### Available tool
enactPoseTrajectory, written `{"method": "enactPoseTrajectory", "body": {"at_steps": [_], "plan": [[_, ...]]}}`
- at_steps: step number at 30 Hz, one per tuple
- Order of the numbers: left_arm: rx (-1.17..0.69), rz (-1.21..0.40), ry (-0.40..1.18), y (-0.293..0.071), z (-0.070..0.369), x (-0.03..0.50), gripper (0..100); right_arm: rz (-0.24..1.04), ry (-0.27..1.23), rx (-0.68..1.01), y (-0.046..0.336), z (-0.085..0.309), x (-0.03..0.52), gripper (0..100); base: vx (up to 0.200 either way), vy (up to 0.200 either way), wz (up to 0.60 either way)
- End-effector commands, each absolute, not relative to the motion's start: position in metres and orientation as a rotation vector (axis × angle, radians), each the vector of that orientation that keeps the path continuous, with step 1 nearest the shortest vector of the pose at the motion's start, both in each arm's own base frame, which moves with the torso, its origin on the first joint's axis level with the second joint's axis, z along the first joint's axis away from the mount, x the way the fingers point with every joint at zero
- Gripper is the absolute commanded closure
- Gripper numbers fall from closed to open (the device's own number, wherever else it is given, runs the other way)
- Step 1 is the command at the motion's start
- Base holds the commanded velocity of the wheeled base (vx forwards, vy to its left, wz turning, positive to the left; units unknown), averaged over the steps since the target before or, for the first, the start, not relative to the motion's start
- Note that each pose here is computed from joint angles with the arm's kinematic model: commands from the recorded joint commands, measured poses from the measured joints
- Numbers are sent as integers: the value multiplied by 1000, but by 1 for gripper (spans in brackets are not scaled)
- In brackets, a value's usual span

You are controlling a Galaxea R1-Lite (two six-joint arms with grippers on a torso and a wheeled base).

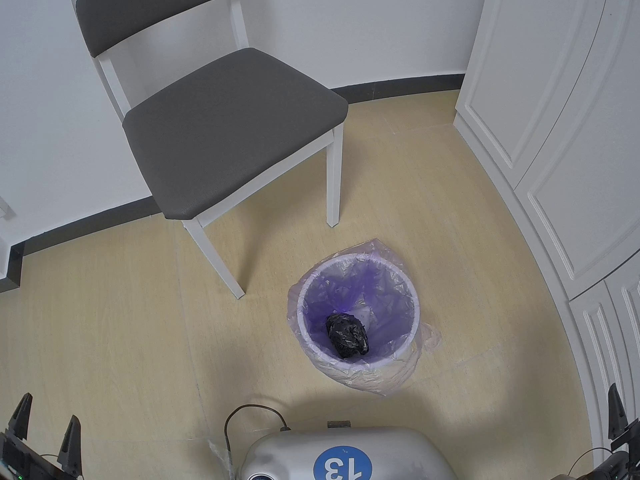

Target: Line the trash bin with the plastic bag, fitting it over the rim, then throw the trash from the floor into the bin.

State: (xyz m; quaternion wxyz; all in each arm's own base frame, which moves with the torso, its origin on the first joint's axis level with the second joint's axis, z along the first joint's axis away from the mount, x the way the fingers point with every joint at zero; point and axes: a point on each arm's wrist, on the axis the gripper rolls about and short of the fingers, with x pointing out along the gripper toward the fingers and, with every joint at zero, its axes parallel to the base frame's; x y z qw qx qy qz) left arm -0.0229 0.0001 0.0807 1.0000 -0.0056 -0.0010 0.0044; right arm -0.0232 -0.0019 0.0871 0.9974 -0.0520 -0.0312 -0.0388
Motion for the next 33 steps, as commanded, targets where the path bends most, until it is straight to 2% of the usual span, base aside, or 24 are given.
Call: {"method": "enactPoseTrajectory", "body": {"at_steps": [1, 5, 9, 12, 15, 22, 26, 33], "plan": [[-6, 8, 2, 0, 76, -23, 0, -41, -52, -108, -1, 82, -23, 0, 0, 0, 0], [-11, 6, 2, 0, 76, -23, 0, 34, 3, -84, 0, 76, -22, 0, 0, 0, 0], [-26, 14, 0, 0, 76, -23, 0, -26, 4, 24, -1, 76, -22, 0, 0, 0, 0], [-20, 12, 0, 0, 76, -23, 0, -48, 9, 18, -1, 76, -22, 0, 0, 0, 0], [3, 3, 0, 0, 75, -23, 0, -12, 11, -26, 0, 75, -22, 0, 0, 0, 0], [-48, 12, 1, 0, 76, -23, 0, -45, 4, 26, -1, 76, -22, 0, 0, 0, 0], [11, -5, -2, 0, 76, -23, 0, -43, 9, 4, -1, 75, -22, 0, 0, 0, 0], [5, -5, -2, 0, 76, -23, 0, -29, 8, -2, -1, 75, -22, 0, 0, 0, 0]]}}
